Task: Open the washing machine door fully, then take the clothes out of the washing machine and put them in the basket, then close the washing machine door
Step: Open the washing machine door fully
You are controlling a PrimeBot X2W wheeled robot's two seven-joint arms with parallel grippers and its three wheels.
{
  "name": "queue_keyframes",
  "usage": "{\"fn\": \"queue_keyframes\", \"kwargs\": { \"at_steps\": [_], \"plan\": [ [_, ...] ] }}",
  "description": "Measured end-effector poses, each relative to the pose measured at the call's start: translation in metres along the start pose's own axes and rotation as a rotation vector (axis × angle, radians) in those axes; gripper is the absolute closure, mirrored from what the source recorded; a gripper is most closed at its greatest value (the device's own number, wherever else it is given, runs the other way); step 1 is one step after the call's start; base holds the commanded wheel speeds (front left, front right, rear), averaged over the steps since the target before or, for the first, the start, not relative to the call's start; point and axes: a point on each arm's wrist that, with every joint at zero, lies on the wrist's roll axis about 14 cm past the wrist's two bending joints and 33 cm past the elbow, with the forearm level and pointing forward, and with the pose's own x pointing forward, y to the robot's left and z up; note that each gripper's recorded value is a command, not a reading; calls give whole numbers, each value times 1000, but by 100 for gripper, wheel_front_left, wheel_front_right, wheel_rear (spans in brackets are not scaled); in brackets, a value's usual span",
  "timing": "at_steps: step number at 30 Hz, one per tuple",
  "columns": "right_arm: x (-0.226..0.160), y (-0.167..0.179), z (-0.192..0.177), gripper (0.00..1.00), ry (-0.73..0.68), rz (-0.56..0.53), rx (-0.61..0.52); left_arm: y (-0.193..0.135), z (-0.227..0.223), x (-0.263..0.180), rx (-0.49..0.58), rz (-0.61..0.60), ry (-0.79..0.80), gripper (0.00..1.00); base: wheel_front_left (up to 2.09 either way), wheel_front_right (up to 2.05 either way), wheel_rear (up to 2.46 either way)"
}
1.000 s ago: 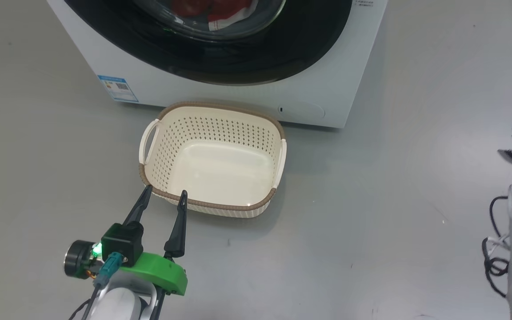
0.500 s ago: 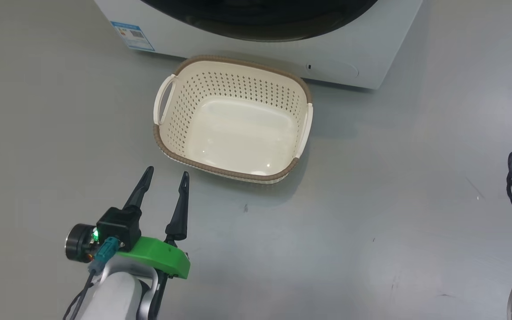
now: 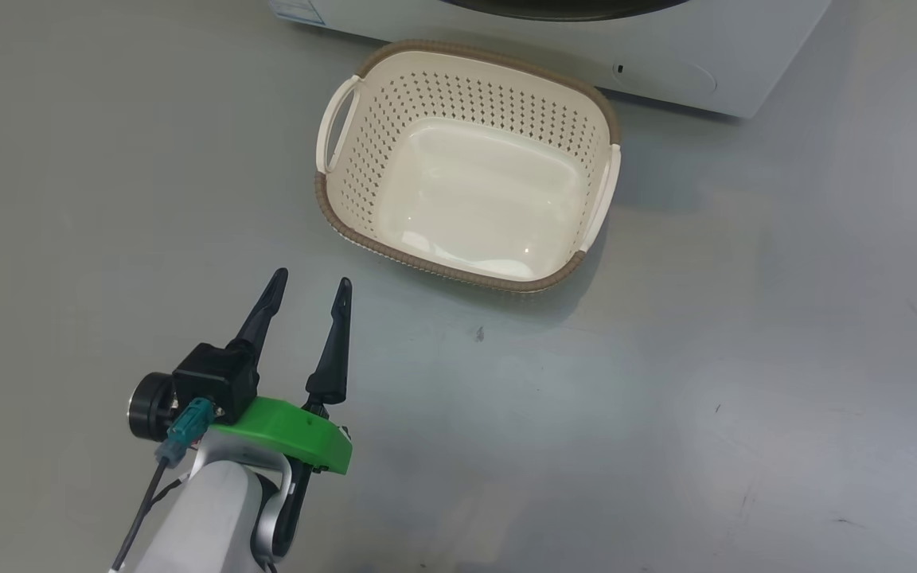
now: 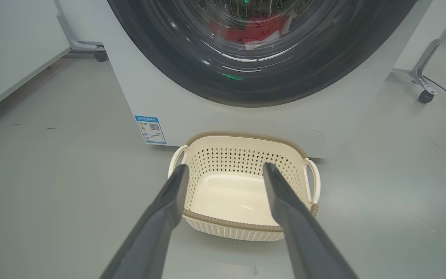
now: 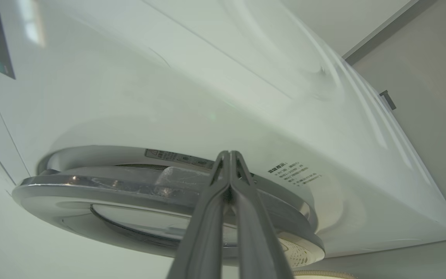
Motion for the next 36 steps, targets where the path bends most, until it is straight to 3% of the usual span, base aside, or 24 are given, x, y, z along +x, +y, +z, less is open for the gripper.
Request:
{"fn": "queue_keyframes", "kwargs": {
  "at_steps": [9, 36],
  "plan": [
    [23, 3, -27, 100, 101, 12, 94, 11, -3, 1, -1, 33, 11, 0, 0, 0, 0],
    [57, 26, -38, 100, 235, 70, 339, 10, -12, 2, -12, 33, 39, 0, 0, 0, 0]
  ]
}}
